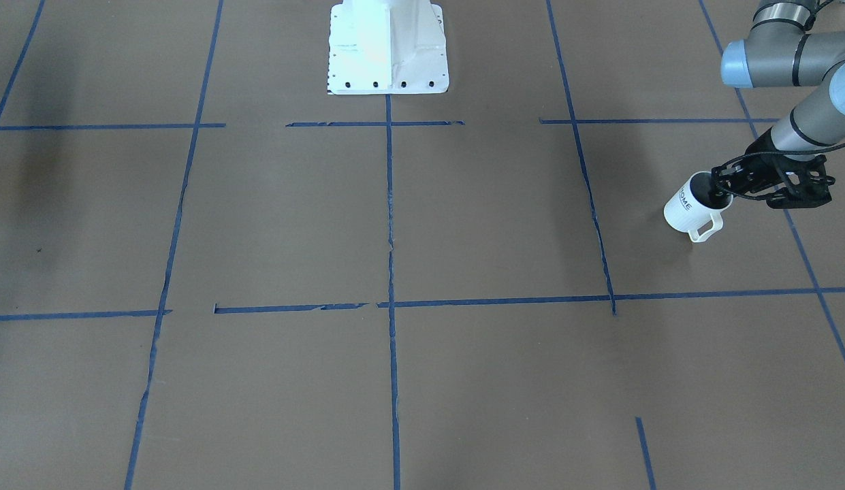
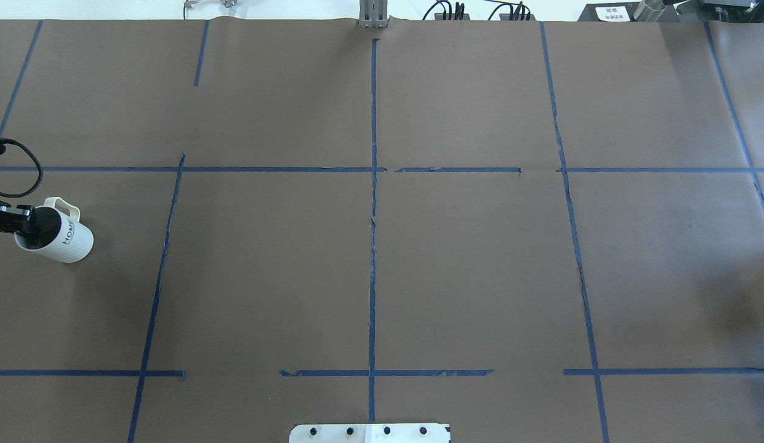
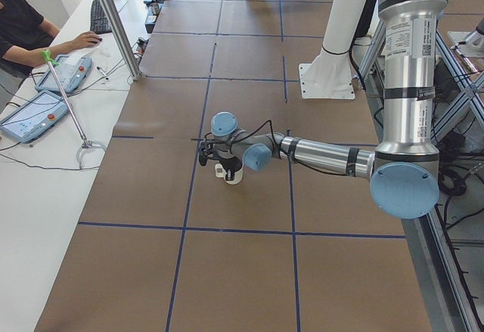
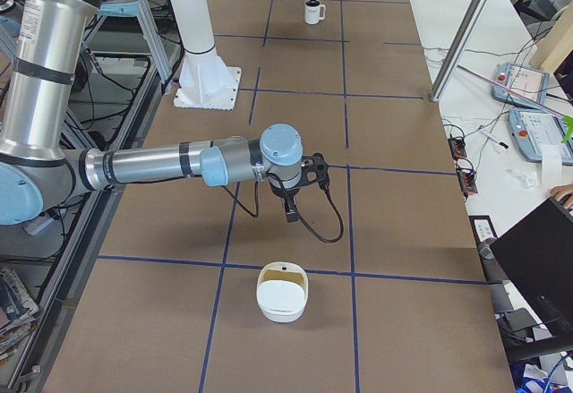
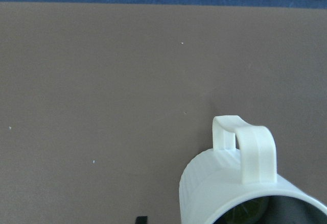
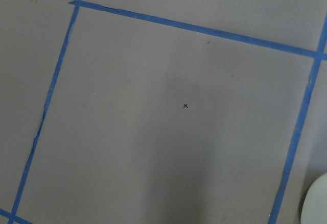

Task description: Left arm hands cup to right arm to dump lemon

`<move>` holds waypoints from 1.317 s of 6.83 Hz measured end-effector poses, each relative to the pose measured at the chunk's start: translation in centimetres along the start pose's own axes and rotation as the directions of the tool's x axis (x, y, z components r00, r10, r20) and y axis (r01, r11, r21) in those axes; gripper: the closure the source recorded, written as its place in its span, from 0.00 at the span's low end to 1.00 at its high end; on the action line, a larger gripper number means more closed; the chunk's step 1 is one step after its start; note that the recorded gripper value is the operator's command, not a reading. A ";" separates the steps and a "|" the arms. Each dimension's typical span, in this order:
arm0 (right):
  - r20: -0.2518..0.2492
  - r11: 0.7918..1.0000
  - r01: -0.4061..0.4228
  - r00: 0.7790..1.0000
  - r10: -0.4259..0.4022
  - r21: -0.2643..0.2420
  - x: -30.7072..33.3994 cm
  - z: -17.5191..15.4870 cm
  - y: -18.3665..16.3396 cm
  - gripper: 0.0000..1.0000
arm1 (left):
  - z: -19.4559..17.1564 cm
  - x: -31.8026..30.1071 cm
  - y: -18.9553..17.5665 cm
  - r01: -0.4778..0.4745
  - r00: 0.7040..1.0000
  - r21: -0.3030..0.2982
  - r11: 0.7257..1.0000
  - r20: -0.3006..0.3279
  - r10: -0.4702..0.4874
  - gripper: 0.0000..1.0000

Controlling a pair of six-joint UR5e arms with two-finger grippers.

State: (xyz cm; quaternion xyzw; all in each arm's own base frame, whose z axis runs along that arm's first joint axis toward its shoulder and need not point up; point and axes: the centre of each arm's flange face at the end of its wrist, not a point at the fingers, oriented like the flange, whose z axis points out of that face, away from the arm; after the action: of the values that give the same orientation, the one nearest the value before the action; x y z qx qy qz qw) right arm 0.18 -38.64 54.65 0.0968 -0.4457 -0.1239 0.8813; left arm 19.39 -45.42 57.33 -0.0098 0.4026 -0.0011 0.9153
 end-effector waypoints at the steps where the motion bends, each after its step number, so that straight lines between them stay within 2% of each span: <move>1: -0.001 0.998 0.047 0.999 -0.047 0.037 -1.3 0.2 -1.3 0.01 | -0.8 1.4 -0.4 0.011 1.000 0.009 1.000 -0.019 -0.011 1.00; 3: -0.019 0.984 0.093 0.996 -0.091 0.152 -7.1 1.0 -7.1 0.00 | -3.2 7.1 -2.4 0.076 0.995 0.033 0.997 -0.063 -0.074 1.00; 4: -0.044 0.966 0.118 0.993 -0.111 0.229 -11.5 2.6 -9.9 0.00 | -4.8 11.6 -3.8 0.095 0.994 0.023 0.995 -0.064 -0.094 1.00; 5: -0.055 0.939 0.140 0.990 -0.129 0.313 -16.2 4.5 -11.8 0.00 | -6.9 16.9 -5.1 0.115 0.992 0.003 0.993 -0.052 -0.115 1.00; 7: -0.023 0.880 0.155 0.987 -0.162 0.449 -23.7 6.8 -12.7 0.00 | -9.1 27.3 -5.5 0.184 0.981 -0.037 0.982 -0.058 -0.186 1.00; 9: -0.001 0.791 0.196 0.971 -0.240 0.579 -31.2 8.9 -12.9 0.00 | -9.7 36.1 -5.5 0.320 0.942 -0.076 0.944 -0.081 -0.326 1.00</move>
State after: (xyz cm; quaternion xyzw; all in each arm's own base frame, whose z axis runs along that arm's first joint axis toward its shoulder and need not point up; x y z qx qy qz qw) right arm -26.57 -41.93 32.51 0.4043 -0.4799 -0.0880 0.7737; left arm 36.72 -51.49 24.29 -0.1038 0.4373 -0.1391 0.8824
